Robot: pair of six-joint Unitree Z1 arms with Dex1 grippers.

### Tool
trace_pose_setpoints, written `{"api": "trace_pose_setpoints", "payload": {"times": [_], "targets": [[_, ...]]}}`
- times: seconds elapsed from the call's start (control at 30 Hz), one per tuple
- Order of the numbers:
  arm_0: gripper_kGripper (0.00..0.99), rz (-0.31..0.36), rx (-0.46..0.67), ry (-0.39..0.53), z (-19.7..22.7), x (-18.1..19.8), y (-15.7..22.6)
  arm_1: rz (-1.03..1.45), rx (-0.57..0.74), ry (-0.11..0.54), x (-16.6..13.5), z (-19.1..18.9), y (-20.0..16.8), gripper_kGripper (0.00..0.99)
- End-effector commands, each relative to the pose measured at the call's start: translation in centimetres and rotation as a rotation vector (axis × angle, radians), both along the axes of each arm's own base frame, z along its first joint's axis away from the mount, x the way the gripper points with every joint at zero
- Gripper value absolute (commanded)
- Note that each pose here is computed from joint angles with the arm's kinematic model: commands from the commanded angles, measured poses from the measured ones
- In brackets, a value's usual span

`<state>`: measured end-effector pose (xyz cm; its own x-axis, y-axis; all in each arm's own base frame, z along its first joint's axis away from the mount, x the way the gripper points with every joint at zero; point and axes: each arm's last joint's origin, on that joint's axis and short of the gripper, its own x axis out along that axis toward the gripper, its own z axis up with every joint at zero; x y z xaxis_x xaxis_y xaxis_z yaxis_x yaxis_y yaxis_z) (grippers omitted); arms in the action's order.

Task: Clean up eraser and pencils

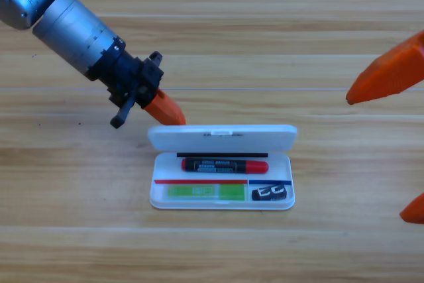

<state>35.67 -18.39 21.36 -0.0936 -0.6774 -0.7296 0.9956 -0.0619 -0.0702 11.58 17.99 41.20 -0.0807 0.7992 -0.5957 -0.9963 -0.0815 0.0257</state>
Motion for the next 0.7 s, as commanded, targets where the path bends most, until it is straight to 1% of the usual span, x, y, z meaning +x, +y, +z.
{"api": "trace_pose_setpoints", "payload": {"times": [0.03,0.33,0.7], "targets": [[0.0,-0.056,0.024,0.041,-0.5,-2.6,-1.8,-0.02,-0.014,0.03,0.5,-1.0,-0.2,0.99],[0.0,-0.086,0.033,0.038,-1.5,-3.8,-3.0,-0.014,-0.005,0.032,0.3,-0.9,-0.3,0.99],[0.0,-0.098,0.045,0.039,-3.7,-3.9,-3.8,-0.008,-0.003,0.04,0.4,-0.9,-0.3,0.99]]}}
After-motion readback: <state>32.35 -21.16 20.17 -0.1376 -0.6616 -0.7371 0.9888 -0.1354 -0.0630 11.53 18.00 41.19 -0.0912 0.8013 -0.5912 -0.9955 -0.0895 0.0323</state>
